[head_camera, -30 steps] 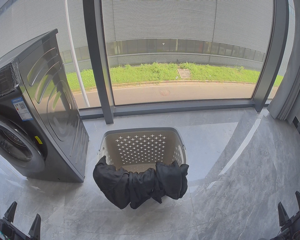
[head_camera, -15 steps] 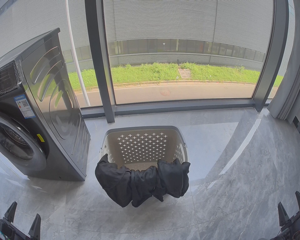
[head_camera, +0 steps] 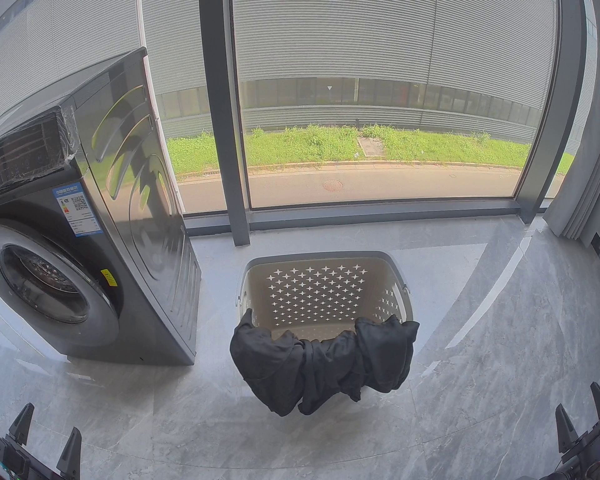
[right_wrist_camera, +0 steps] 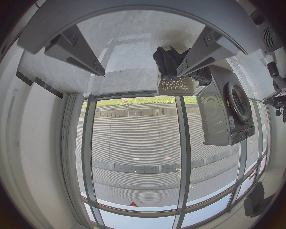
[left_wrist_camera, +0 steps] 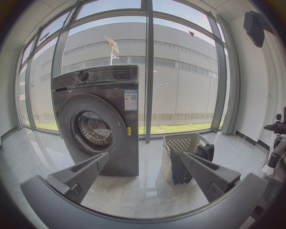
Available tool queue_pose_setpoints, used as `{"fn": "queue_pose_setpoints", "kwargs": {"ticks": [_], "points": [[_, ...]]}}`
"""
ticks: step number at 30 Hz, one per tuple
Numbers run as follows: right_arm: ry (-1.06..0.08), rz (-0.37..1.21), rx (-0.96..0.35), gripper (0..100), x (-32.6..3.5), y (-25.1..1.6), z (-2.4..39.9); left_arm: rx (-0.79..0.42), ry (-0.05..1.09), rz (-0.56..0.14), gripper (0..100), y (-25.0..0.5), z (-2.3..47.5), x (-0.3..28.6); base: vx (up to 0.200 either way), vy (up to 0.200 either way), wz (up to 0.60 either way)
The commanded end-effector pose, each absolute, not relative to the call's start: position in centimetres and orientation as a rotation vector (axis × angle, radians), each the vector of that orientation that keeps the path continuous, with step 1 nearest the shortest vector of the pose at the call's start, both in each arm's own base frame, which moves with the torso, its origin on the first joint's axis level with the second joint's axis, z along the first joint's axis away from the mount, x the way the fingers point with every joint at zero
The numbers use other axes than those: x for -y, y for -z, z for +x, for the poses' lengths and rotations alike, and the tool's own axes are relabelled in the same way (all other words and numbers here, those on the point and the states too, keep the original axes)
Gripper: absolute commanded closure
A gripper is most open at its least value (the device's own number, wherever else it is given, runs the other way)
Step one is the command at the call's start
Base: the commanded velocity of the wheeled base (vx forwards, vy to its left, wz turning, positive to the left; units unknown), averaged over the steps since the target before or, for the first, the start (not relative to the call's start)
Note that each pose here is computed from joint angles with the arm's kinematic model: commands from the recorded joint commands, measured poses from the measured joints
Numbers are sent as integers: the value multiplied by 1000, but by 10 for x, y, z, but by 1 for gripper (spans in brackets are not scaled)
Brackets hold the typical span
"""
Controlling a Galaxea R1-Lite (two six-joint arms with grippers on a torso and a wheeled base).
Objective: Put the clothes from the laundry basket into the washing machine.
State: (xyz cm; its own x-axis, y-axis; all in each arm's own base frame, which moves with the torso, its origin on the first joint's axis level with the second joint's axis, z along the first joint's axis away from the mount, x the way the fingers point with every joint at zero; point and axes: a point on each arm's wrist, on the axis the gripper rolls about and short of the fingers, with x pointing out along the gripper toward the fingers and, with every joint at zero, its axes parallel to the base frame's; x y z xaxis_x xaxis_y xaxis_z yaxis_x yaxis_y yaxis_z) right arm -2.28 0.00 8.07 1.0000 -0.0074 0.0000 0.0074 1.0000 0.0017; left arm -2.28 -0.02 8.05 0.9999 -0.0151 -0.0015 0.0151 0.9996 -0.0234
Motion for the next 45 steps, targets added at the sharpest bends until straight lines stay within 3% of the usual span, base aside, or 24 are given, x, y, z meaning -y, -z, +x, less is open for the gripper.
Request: {"fn": "queue_pose_setpoints", "kwargs": {"ticks": [1,45], "points": [[8,2,-6,0,0,-75,-22,0,15,-25,0,-76,-23,0,0,200,0],[8,2,-6,0,0,-75,-22,0,15,-23,0,-76,-23,0,0,200,0]]}}
